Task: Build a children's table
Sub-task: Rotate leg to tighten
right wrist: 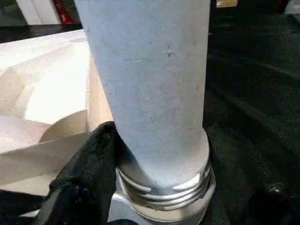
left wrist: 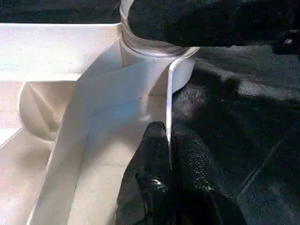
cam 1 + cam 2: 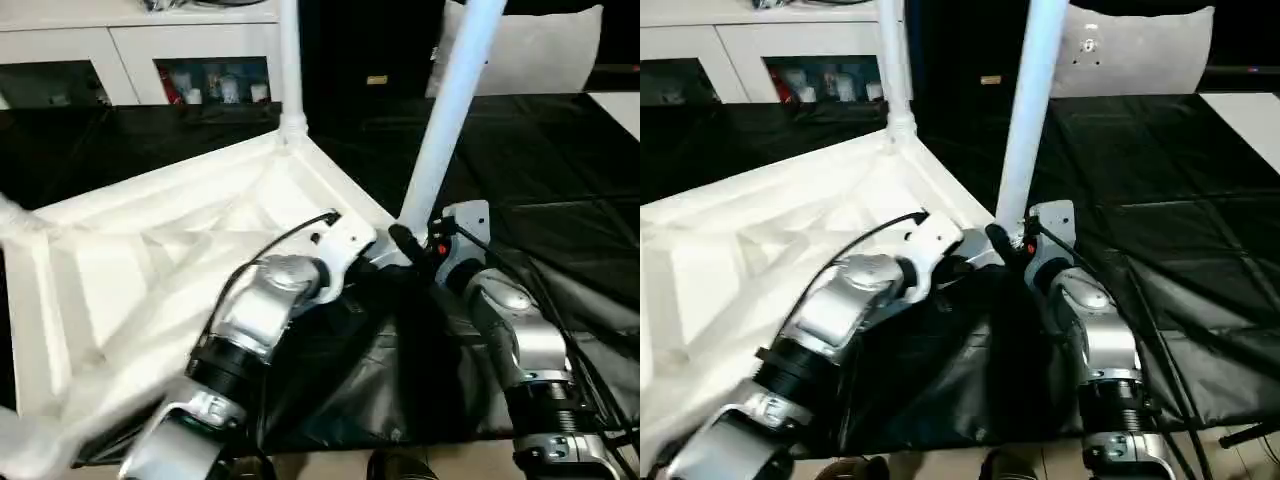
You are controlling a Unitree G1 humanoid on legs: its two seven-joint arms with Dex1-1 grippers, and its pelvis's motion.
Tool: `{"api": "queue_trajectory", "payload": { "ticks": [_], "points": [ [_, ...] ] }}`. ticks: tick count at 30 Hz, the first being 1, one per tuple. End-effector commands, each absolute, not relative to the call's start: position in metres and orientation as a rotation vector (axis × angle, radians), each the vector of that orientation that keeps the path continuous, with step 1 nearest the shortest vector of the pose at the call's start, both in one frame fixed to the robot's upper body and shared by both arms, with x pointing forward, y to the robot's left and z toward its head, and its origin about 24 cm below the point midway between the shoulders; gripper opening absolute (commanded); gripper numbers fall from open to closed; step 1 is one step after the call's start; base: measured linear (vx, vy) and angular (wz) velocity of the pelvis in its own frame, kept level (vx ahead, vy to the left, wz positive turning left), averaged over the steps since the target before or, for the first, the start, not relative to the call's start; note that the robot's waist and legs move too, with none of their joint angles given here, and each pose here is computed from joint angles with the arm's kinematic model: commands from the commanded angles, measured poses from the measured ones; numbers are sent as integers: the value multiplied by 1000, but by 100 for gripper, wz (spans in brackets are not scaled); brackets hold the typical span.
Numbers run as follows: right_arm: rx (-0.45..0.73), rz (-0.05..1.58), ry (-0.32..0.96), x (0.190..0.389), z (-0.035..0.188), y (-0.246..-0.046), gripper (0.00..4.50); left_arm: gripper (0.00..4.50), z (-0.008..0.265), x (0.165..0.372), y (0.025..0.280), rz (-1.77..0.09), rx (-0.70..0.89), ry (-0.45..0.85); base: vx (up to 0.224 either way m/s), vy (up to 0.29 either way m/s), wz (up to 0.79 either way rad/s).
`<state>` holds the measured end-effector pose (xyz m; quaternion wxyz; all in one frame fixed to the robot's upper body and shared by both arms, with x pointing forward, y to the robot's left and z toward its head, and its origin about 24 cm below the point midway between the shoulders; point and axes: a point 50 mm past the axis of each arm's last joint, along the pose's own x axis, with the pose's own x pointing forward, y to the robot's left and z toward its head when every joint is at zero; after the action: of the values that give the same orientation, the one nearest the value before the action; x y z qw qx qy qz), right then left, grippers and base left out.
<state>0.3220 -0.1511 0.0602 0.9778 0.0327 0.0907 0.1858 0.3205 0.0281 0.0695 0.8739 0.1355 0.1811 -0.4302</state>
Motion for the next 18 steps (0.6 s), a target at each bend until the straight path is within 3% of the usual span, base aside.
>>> {"api": "queue_trajectory", "payload": {
  "ticks": [1, 7, 12, 18],
  "points": [
    [92, 459, 259, 313, 42, -131, 325, 0, 96, 322, 14, -915, 284, 232, 0, 0, 0],
    [44, 489, 196, 311, 50, -148, 377, 0, 88, 322, 28, -930, 349, 258, 0, 0, 0],
    [-35, 595, 118, 309, 66, -176, 422, 0, 82, 321, 44, -1029, 401, 257, 0, 0, 0],
    [-161, 869, 134, 297, 78, -194, 439, 0, 75, 312, 60, -1253, 471, 261, 0, 0, 0]
  ]
}}
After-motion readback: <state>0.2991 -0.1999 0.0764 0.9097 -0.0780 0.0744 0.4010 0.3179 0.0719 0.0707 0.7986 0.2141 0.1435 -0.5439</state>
